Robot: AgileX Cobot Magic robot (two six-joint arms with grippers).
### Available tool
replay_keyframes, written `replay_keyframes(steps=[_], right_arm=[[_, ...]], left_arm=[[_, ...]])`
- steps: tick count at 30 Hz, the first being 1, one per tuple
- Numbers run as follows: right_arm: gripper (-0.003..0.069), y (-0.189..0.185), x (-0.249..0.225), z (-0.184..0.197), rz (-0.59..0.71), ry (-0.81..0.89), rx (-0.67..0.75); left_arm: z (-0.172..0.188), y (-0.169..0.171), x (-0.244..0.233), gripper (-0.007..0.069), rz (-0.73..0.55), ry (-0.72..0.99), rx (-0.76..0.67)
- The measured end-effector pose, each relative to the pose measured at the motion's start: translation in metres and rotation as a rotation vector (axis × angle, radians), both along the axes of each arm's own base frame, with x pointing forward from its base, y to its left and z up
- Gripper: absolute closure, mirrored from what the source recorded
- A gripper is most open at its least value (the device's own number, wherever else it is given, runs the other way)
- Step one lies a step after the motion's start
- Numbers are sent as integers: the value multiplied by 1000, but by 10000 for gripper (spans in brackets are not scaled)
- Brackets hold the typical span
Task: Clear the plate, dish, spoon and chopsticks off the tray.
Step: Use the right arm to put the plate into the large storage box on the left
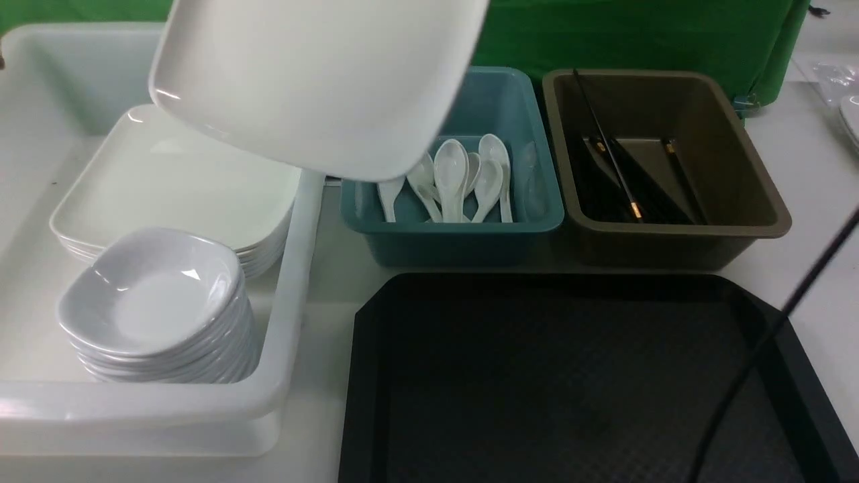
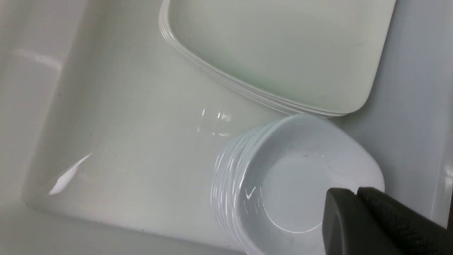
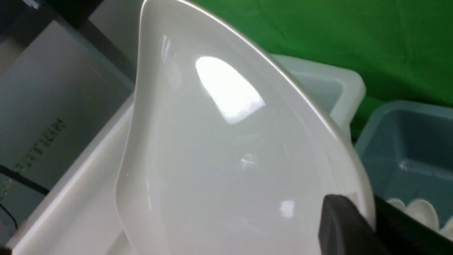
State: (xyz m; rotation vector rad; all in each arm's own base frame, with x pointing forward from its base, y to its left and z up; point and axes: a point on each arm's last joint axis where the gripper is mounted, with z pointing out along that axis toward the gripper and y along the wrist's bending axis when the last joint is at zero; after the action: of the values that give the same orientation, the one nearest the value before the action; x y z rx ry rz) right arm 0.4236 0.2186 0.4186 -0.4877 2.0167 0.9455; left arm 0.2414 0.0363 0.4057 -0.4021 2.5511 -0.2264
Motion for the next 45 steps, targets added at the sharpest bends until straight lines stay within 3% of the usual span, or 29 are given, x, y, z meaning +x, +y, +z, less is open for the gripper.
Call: replay_keyframes(steps=[10,18,25,35,45], right_arm=[[605,81,12,-43,17,-40,90],[605,117,12,-66,-25,-135,80],[605,134,14,-86,-43,-207,22],[605,144,21,-121,-34,-174,-34],[575,144,22,-122,-47,-198,-40]], left_arm=[[1,-3,-12,615,-20,-11,7],[6,-4,-19,615,-20,-33,20],[6,-5,-18,615,-23,-35,13],[6,-5,-18,615,-29,-37,10],[7,-8,-18,615,-50,-45,-4]])
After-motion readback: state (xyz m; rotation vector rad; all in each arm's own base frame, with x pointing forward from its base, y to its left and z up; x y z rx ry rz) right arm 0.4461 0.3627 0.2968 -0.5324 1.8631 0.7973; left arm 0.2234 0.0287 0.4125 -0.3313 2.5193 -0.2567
